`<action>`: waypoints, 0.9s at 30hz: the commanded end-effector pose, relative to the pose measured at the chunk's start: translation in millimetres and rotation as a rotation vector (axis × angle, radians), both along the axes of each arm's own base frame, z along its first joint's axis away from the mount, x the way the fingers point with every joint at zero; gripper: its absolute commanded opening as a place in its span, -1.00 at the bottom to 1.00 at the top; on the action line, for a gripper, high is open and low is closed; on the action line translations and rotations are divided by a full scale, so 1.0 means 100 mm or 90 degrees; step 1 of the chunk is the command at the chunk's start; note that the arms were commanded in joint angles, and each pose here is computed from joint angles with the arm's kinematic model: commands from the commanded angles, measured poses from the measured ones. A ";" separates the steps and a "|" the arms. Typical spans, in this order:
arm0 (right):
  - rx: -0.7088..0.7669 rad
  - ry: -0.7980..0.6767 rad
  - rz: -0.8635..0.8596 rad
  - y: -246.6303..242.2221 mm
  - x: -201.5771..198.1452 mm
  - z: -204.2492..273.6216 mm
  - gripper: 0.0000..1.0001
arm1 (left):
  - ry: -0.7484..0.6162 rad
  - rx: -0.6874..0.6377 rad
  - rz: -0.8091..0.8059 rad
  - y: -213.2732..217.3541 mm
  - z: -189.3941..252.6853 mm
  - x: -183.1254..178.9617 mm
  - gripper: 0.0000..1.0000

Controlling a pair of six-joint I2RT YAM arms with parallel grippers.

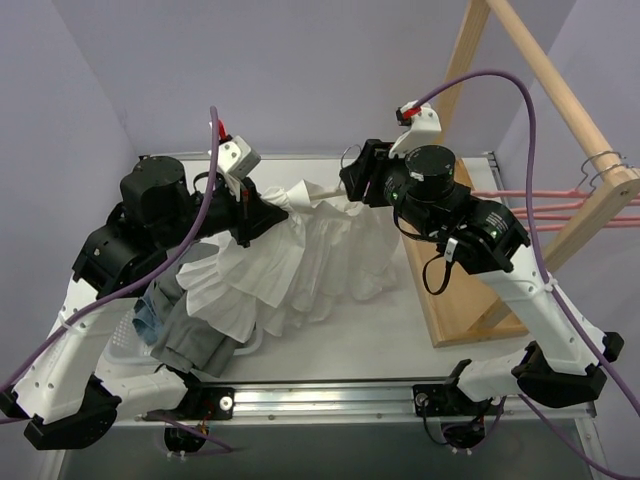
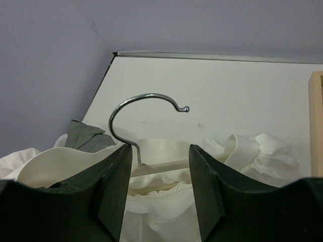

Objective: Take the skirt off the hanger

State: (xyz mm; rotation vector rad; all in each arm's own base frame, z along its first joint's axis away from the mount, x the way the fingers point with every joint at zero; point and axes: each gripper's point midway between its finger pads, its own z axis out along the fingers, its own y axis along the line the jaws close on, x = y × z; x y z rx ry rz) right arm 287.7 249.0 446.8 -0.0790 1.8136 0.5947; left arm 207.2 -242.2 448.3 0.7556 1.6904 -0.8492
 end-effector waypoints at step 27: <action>0.093 -0.047 -0.028 -0.03 0.16 0.15 -1.00 | -0.045 -0.084 -0.030 -0.11 0.41 -0.03 -0.46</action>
